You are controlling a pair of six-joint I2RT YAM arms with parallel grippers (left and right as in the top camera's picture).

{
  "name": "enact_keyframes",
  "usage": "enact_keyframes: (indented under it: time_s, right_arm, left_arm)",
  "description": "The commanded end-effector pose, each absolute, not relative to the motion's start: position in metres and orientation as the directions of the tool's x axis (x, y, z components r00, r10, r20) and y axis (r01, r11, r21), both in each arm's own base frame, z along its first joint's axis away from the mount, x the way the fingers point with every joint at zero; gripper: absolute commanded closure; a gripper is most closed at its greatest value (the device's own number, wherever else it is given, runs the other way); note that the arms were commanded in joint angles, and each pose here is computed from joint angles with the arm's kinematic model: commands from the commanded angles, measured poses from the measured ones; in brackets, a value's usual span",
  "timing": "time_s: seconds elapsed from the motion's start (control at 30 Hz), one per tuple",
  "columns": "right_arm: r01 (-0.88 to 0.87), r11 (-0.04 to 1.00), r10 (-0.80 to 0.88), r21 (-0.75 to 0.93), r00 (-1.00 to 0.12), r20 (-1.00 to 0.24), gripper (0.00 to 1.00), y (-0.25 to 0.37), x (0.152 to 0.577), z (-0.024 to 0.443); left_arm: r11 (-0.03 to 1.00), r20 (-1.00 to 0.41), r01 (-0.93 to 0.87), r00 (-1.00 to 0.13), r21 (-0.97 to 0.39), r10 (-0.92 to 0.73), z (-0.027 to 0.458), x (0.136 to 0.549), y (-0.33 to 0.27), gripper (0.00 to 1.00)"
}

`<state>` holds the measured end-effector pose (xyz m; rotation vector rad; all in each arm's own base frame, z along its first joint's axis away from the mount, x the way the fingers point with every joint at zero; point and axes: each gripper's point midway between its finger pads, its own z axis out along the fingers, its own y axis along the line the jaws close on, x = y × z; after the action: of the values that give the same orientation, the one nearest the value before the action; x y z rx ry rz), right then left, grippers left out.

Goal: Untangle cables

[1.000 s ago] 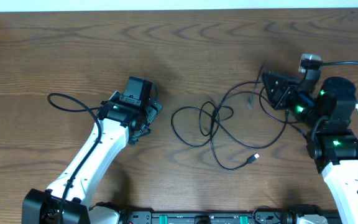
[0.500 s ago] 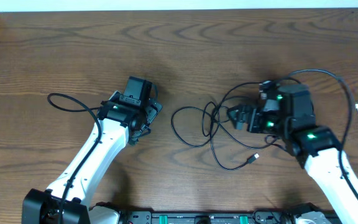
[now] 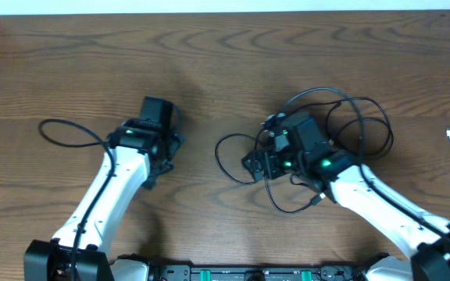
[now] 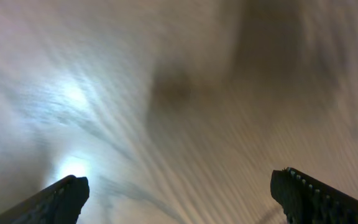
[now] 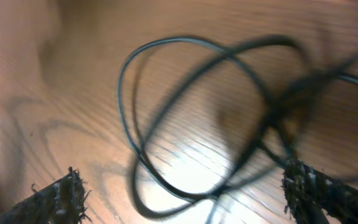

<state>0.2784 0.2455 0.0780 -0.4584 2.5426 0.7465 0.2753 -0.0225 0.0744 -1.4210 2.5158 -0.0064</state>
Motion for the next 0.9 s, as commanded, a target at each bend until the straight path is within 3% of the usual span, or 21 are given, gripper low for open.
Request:
enact_keyframes:
  time_s: [0.0,0.03,0.13,0.17,0.27,0.4,0.47,0.53,0.63,0.87]
  right_arm:
    - [-0.508,0.724,-0.21,0.466,-0.807,-0.553,0.22,0.269,0.275,0.092]
    - [-0.54,0.68,-0.207,0.496,-0.791,-0.577,0.33,0.279,0.275,0.101]
    - [-0.652,0.507,-0.17,0.564,-0.717,-0.676,0.89,0.306,0.276,0.142]
    - [-0.672,0.462,-0.139,0.579,-0.7,-0.701,0.99,0.311,0.278,0.157]
    - [-0.705,0.35,-0.023,0.617,-0.665,-0.746,0.99,0.316,0.288,0.201]
    - [-0.772,0.175,0.046,0.611,-0.613,-0.789,0.99,0.315,0.282,0.249]
    - [-0.788,0.124,0.054,0.603,-0.601,-0.797,0.99,0.314,0.278,0.261]
    - [-0.787,0.12,0.06,0.606,-0.603,-0.795,0.99,0.312,0.28,0.263]
    - [-0.774,0.13,0.071,0.62,-0.616,-0.785,0.99,0.305,0.285,0.263]
    - [-0.766,0.095,0.055,0.636,-0.634,-0.771,0.99,0.299,0.282,0.265]
  left_arm:
    - [0.501,-0.222,-0.859,-0.47,-0.107,-0.854,0.077,0.271,-0.009,0.02]
    - [0.495,-0.218,-0.863,-0.467,-0.099,-0.857,0.077,0.269,-0.007,0.02]
    - [0.493,-0.206,-0.868,-0.471,-0.068,-0.858,0.076,0.261,-0.005,0.02]
    - [0.493,-0.192,-0.868,-0.475,-0.06,-0.859,0.075,0.258,-0.006,0.02]
    - [0.503,-0.133,-0.862,-0.492,-0.063,-0.86,0.073,0.252,-0.015,0.02]
    - [0.603,-0.058,-0.788,-0.601,-0.122,-0.797,0.073,0.256,-0.035,0.02]
    - [0.701,0.003,-0.674,-0.721,-0.233,-0.693,0.077,0.264,-0.06,0.02]
    - [0.787,0.021,-0.445,-0.875,-0.428,-0.483,0.09,0.275,-0.097,0.02]
    - [0.769,-0.029,-0.223,-0.954,-0.599,-0.299,0.109,0.282,-0.129,0.02]
    - [0.682,-0.032,-0.209,-0.946,-0.701,-0.323,0.127,0.297,-0.146,0.02]
